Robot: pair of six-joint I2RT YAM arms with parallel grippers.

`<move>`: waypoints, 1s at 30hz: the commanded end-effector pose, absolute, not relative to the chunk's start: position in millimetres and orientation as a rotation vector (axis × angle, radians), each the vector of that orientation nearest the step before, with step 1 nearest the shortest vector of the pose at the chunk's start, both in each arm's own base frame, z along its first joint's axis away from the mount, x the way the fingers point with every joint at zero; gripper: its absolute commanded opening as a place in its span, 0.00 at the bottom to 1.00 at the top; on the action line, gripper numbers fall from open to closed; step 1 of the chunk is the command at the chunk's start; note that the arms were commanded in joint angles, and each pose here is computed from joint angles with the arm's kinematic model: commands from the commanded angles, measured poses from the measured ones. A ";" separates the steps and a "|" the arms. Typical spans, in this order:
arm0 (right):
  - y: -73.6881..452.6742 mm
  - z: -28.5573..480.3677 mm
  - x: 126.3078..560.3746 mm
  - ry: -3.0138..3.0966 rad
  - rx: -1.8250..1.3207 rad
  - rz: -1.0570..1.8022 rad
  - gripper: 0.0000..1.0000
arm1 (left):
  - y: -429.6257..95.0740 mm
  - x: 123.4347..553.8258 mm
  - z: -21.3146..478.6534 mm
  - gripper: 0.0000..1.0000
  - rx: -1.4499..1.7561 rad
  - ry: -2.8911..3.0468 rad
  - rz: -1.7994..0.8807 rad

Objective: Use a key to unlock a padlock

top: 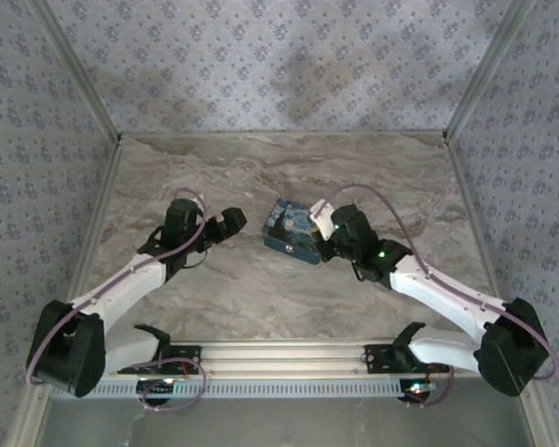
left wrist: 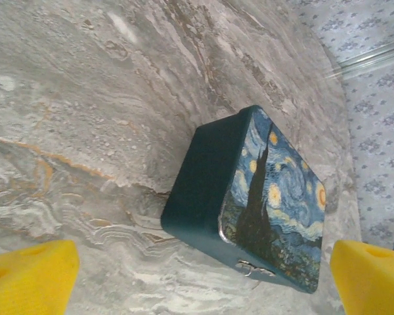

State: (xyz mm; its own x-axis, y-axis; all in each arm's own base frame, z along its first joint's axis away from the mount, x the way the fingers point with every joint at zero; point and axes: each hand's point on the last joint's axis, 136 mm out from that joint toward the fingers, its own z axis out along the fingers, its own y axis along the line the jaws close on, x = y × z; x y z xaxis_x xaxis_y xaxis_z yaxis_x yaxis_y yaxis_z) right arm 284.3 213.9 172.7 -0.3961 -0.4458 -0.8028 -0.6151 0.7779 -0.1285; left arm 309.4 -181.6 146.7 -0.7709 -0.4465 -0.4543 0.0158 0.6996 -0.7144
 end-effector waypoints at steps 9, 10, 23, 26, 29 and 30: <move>113.5 148.4 318.7 2.292 -0.245 0.065 0.00 | -166.1 302.8 134.6 0.98 -0.315 2.337 -0.842; 106.2 143.4 320.8 2.324 -0.207 0.047 0.00 | -166.1 302.7 134.5 0.98 -0.314 2.339 -0.839; 53.1 89.9 339.0 2.580 0.017 -0.296 0.00 | -166.9 301.4 135.5 0.98 -0.321 2.337 -0.856; 53.3 78.9 342.8 2.605 0.007 -0.337 0.00 | -167.4 301.1 136.4 0.98 -0.318 2.336 -0.859; 58.0 68.0 342.0 2.631 -0.010 -0.353 0.00 | -167.6 301.6 136.5 0.98 -0.317 2.337 -0.857; 60.4 65.7 342.0 2.637 -0.018 -0.352 0.00 | -167.6 301.8 136.7 0.98 -0.315 2.338 -0.856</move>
